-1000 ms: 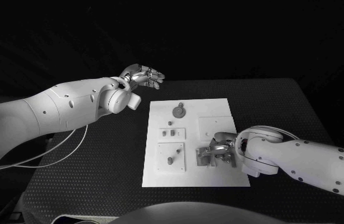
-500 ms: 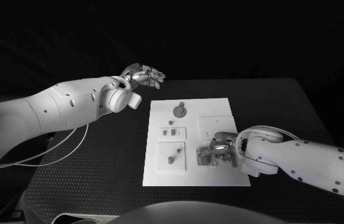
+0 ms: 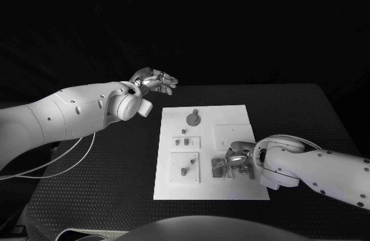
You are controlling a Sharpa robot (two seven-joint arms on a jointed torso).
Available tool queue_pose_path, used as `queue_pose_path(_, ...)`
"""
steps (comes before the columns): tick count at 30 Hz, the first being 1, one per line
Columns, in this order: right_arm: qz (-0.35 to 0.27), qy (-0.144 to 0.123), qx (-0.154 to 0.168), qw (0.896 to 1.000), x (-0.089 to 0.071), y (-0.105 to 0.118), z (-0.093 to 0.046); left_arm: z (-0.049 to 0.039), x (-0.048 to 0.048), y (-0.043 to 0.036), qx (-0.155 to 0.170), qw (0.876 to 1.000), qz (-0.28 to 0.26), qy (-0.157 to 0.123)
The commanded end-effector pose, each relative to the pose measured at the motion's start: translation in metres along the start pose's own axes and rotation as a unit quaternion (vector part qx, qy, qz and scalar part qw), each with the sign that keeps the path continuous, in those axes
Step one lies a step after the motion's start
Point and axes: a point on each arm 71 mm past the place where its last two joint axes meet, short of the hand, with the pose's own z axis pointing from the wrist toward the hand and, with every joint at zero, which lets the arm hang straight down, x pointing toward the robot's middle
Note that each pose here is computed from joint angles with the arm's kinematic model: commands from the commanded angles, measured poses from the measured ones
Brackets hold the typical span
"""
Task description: Assemble the parts on the task board
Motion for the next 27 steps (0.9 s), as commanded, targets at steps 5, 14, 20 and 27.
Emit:
queue_pose_path(5,0.003,-0.013,-0.003,1.000,0.001,-0.001,-0.001,0.0001,0.0012,-0.0012,0.003,1.000,-0.004,0.005)
queue_pose_path(14,0.008,-0.053,-0.023,0.998,-0.014,-0.008,-0.017,0.0004,0.0004,-0.0011,0.003,1.000,-0.003,0.003)
queue_pose_path(20,0.008,-0.080,-0.007,0.997,-0.041,-0.021,-0.034,0.0007,-0.0008,-0.0009,0.003,1.000,-0.002,0.001)
queue_pose_path(27,-0.017,-0.065,0.049,0.997,-0.056,-0.056,-0.047,0.0005,-0.0002,-0.0011,0.004,1.000,-0.003,0.002)
